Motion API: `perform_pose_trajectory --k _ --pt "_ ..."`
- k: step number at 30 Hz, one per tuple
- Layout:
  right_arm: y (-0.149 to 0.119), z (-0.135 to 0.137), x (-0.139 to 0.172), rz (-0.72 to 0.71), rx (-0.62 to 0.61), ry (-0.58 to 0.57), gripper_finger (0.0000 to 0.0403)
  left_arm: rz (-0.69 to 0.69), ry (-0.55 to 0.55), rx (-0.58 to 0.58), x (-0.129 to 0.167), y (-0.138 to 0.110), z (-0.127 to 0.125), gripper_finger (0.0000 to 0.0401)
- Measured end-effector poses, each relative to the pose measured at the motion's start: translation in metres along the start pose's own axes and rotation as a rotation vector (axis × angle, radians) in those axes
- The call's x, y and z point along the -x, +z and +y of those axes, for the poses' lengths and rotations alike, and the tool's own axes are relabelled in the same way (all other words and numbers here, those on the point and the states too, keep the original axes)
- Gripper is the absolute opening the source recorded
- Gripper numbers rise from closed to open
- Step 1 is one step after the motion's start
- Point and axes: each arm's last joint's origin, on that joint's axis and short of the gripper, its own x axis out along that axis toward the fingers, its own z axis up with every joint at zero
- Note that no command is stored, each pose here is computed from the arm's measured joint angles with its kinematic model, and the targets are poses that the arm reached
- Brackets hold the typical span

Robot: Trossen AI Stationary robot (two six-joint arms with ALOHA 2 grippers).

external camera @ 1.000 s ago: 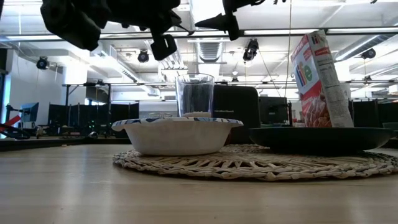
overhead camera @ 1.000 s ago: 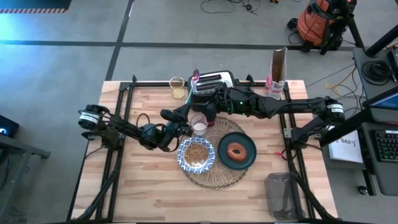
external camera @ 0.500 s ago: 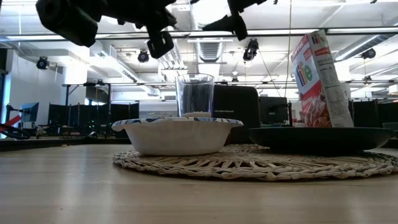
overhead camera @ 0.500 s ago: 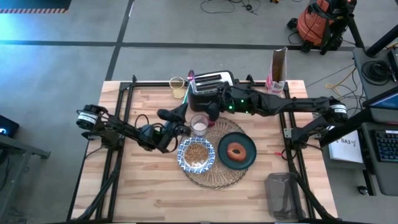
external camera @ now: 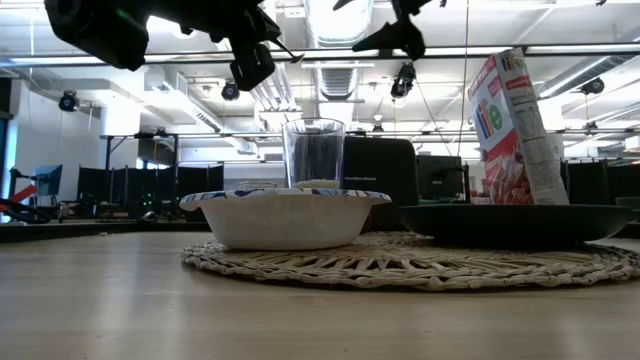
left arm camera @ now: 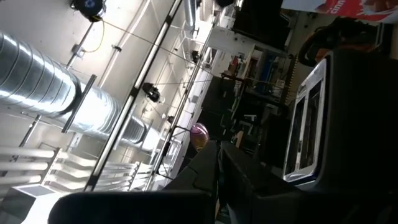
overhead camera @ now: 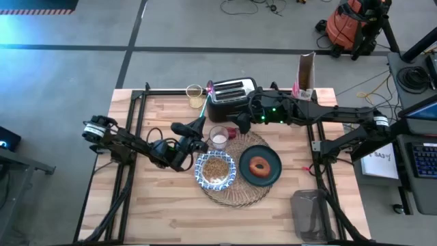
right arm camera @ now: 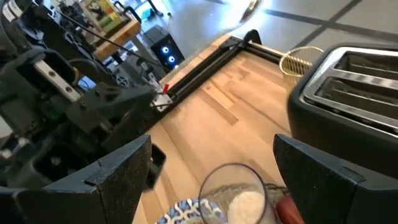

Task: Arrange a breakfast setting
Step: Put the blue spoon to the left of the brown place mat

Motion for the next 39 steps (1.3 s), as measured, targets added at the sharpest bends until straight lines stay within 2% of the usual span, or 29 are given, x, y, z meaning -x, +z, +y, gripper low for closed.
perform_pose_trajectory --k 5,14,19,27,33,37,39 --pt "0.004 0.0 0.021 0.004 -0.018 -0.004 0.0325 0.004 0.022 0.049 -0.001 -0.002 0.017 0.0" --pt "0.014 0.002 0.05 -0.065 -0.027 -0.001 0.0325 0.011 0.063 0.227 -0.002 -0.017 0.077 0.0" --pt "0.012 0.0 0.054 -0.053 -0.024 -0.03 0.0325 0.014 0.046 0.272 -0.001 -0.027 0.111 0.0" --pt "0.01 -0.002 0.053 -0.033 -0.018 -0.043 0.0325 0.023 0.067 0.328 -0.007 -0.032 0.179 0.0" --pt "0.009 -0.002 0.052 -0.026 -0.002 -0.048 0.0325 0.128 -0.004 0.286 -0.021 -0.035 0.222 0.0" --pt "0.007 -0.004 0.052 -0.002 0.012 -0.063 0.0325 0.249 -0.089 0.27 -0.026 -0.048 0.232 0.0" --pt "0.006 -0.004 0.052 0.007 0.025 -0.069 0.0325 0.254 -0.167 0.333 -0.024 -0.059 0.234 0.0"
